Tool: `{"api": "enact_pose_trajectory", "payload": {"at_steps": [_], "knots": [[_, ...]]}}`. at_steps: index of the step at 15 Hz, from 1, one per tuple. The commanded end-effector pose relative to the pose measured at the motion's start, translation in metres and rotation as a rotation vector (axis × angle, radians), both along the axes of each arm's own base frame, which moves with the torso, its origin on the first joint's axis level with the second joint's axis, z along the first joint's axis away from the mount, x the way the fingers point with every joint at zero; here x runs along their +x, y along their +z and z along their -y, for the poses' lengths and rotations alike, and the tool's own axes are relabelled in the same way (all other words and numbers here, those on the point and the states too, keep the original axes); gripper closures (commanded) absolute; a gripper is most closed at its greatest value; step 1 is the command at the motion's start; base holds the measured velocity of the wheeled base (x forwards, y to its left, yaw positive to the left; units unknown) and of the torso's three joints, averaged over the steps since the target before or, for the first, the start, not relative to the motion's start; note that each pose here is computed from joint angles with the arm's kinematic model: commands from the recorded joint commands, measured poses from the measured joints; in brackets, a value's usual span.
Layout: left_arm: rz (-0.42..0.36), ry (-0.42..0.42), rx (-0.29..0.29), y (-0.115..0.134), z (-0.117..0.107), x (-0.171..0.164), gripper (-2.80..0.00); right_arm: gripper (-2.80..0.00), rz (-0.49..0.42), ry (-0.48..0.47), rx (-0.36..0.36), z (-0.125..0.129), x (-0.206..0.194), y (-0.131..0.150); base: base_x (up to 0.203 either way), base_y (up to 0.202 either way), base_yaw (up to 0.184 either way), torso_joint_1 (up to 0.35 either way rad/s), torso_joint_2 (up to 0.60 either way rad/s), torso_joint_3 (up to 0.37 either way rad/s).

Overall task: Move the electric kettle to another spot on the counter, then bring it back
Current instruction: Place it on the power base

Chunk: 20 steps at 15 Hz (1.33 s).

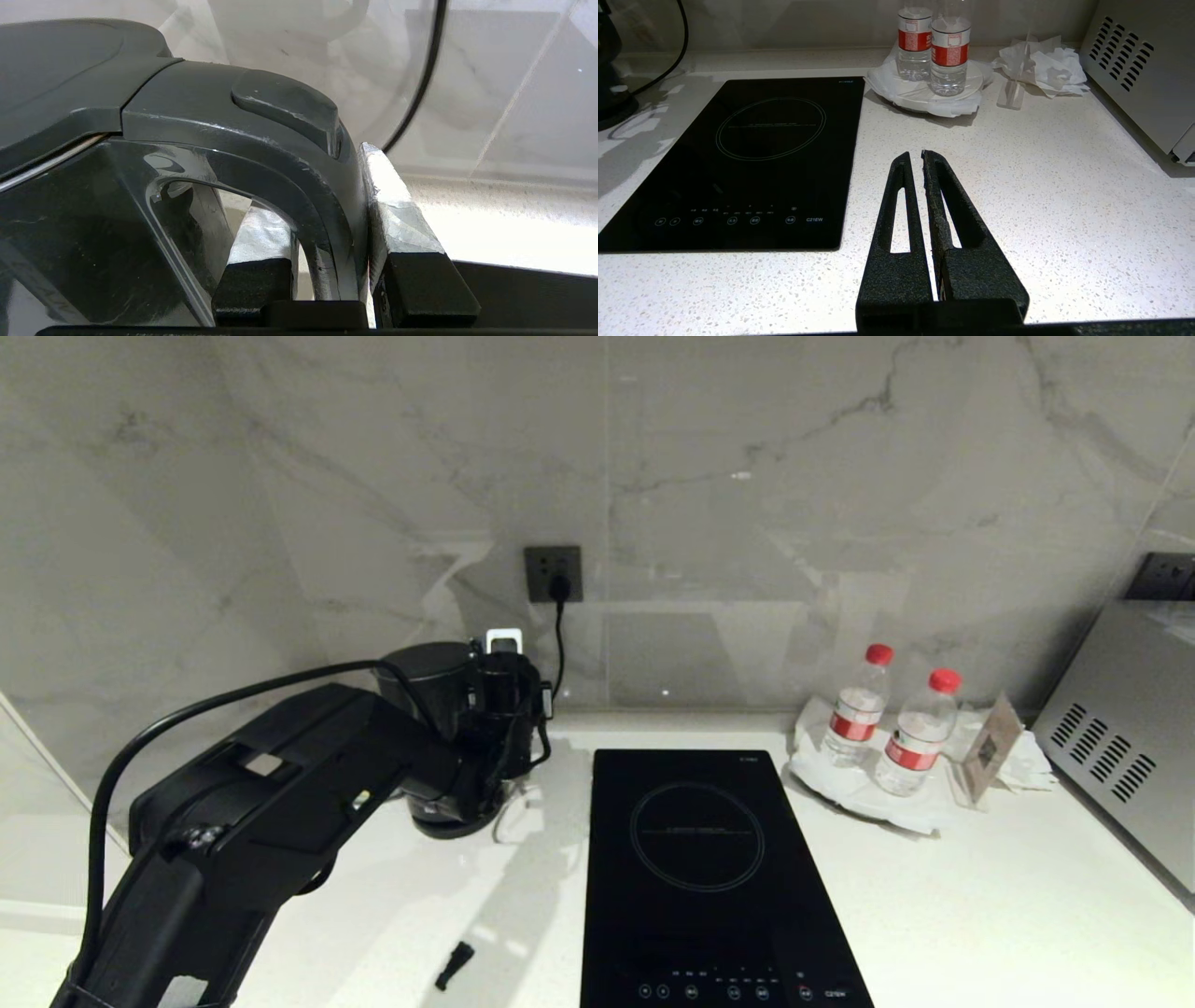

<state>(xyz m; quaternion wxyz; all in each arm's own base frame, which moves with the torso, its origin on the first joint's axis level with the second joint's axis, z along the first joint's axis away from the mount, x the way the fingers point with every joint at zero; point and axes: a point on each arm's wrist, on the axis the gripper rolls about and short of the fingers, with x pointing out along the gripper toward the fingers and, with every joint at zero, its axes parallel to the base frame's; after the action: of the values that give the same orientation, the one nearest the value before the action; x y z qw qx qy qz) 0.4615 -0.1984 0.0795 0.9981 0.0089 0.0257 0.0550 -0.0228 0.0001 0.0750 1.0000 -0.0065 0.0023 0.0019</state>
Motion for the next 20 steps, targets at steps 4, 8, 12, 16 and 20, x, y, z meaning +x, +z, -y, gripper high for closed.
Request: {"api": "enact_pose_trajectory", "payload": {"at_steps": [4, 8, 12, 16, 20], "knots": [[-0.048, 0.004, 0.014, -0.014, -0.003, -0.010, 0.00, 0.00, 0.000, 0.001, -0.001, 0.000, 0.000, 0.000, 0.000, 0.000, 0.000, 0.000, 0.00, 0.000], [-0.055, -0.014, 0.014, -0.023, 0.001, -0.024, 0.00, 0.00, 0.000, 0.001, -0.001, 0.000, 0.000, 0.000, 0.000, 0.000, 0.000, 0.000, 0.00, 0.000], [-0.046, -0.011, 0.018, -0.019, 0.002, -0.023, 0.00, 0.00, 0.000, 0.001, -0.001, 0.000, 0.000, 0.000, 0.000, 0.000, 0.000, 0.000, 0.00, 0.000], [-0.035, -0.035, 0.018, -0.010, 0.009, -0.031, -2.80, 0.00, 0.000, 0.001, -0.001, 0.000, 0.000, 0.000, 0.000, 0.000, 0.000, 0.000, 0.00, 0.000], [-0.031, -0.036, 0.014, -0.001, 0.007, -0.037, -2.80, 0.00, 0.000, 0.001, -0.001, 0.000, 0.000, 0.000, 0.000, 0.000, 0.000, 0.000, 0.00, 0.000]]}}
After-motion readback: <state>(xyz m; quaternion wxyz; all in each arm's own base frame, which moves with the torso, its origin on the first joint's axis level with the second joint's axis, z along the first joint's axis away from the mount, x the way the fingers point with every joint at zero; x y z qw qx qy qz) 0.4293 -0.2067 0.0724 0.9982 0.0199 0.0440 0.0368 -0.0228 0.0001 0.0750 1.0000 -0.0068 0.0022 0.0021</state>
